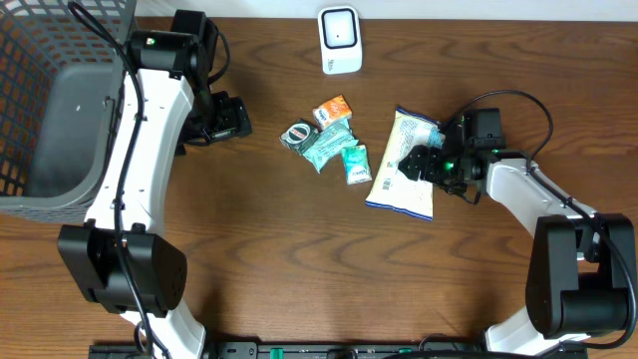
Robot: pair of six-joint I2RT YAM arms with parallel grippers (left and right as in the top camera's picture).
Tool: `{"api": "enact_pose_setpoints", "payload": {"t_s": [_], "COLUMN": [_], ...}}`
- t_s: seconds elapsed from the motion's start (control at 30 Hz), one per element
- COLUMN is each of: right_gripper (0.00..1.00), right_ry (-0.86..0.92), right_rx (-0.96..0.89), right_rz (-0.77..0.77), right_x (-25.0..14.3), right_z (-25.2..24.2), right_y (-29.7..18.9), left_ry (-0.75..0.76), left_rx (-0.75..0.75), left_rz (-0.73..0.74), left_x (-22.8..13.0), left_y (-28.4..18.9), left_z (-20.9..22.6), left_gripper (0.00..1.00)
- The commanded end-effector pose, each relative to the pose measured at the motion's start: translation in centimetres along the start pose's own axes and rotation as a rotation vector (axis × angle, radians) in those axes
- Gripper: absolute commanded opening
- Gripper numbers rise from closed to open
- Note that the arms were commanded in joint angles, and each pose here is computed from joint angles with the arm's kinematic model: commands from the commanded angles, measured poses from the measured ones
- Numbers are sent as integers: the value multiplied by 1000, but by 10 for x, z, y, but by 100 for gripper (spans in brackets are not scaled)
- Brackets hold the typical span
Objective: Scan the item barcode
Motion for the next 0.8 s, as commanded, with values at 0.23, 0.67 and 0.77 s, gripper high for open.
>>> {"api": "enact_pose_setpoints", "payload": {"t_s": [0.23, 0.67, 0.77], "right_gripper": [57, 1, 1], "right_ry": [-5, -53, -90], "right_rx": [184, 565, 697], "right_rz": [42, 51, 6], "right_x": [-3, 6, 19], "right_z": [8, 37, 47], "right_y": [25, 6, -21], "left_ry": [-7, -7, -7], "left_rx": [-7, -7, -7], "left_rz": [-9, -9, -9], "left_x": [-2, -2, -2], "left_y": [-5, -5, -5], "left_z": [2, 2, 2], "left_gripper": [98, 98, 98]}}
Point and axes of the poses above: each gripper's point midway between its finger pads, its own y axis out along the fingers, its own z axis along the line the jaws close on, x = y × z, the point moved 7 cm from there along -y, back along the fingers, and after that the axes turned 6 degrees about -y, right-handed, at the moved point
